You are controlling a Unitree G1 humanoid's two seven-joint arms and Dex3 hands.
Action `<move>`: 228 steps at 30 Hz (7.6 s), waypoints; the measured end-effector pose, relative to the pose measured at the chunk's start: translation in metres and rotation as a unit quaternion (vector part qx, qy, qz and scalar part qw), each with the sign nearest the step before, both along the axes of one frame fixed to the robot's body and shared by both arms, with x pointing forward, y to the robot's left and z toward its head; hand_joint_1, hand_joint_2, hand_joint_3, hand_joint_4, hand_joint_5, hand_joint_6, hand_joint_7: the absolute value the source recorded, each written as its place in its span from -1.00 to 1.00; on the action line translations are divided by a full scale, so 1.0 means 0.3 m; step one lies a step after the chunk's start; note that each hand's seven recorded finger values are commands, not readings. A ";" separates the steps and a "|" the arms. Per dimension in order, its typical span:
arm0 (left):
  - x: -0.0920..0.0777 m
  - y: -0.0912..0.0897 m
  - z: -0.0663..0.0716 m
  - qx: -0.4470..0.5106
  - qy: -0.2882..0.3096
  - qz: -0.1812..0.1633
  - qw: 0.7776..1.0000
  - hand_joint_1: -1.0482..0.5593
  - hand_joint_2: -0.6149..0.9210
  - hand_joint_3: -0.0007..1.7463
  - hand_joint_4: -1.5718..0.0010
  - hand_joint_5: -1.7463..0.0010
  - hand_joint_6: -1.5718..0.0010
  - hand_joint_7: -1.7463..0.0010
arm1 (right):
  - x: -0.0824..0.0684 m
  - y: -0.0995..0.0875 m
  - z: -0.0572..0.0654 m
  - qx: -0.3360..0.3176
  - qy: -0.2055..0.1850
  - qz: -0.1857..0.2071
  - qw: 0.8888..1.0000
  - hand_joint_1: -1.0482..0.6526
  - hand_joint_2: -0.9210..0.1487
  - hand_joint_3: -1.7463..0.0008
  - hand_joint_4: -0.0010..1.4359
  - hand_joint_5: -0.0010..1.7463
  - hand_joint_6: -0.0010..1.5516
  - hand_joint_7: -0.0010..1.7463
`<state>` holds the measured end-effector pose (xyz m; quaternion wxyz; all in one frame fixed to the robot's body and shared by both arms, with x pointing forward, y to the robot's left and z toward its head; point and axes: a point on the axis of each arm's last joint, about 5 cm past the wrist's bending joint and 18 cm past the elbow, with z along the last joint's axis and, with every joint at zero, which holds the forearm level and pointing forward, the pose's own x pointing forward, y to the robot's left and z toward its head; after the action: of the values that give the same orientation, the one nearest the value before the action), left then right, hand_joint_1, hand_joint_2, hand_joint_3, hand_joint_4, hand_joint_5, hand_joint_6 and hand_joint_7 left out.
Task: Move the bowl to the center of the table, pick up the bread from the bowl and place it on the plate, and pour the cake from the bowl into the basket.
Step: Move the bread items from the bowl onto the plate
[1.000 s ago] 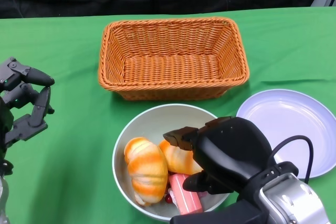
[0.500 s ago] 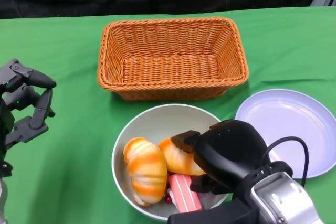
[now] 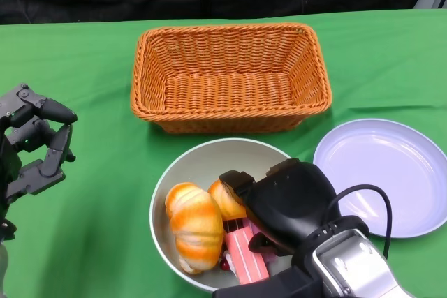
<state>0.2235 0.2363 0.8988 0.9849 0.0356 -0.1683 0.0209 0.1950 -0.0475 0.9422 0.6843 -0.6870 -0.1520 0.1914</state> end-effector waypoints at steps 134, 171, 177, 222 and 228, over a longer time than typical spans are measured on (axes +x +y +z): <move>0.007 0.037 -0.037 0.016 0.027 -0.002 1.000 0.03 0.65 0.01 0.05 -1.00 0.15 -0.65 | 0.119 -0.447 -0.054 0.336 0.147 -0.304 0.879 -0.06 -1.00 0.96 0.03 -0.39 0.05 -0.99; 0.008 0.031 -0.036 0.025 0.029 -0.004 0.999 -0.01 0.66 0.00 0.04 -0.99 0.14 -0.66 | 0.070 -0.416 -0.024 0.351 0.071 -0.198 0.913 -0.38 -0.99 0.94 -0.91 -1.00 -0.70 -1.00; 0.008 0.030 -0.036 0.025 0.029 -0.005 0.999 0.02 0.66 -0.01 0.04 -0.99 0.14 -0.66 | 0.040 -0.394 -0.027 0.392 0.033 -0.147 0.908 -0.38 -1.00 0.92 -0.70 -0.91 -0.58 -0.95; 0.006 -0.006 -0.052 0.034 0.026 -0.001 0.999 0.00 0.75 -0.12 0.03 -0.96 0.15 -0.67 | 0.093 -0.054 0.107 0.232 0.168 0.291 0.913 -0.56 -1.00 0.94 -0.34 -0.97 -0.28 -0.98; 0.005 -0.006 -0.053 0.030 0.023 -0.004 0.999 0.00 0.76 -0.15 0.02 -0.93 0.13 -0.63 | 0.098 -0.054 0.108 0.191 0.193 0.283 0.920 -0.59 -1.00 0.90 -0.44 -1.00 -0.31 -1.00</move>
<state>0.2249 0.2344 0.8828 0.9871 0.0649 -0.1458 0.0113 0.2245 -0.0638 0.9745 0.7356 -0.4212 -0.2386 0.4739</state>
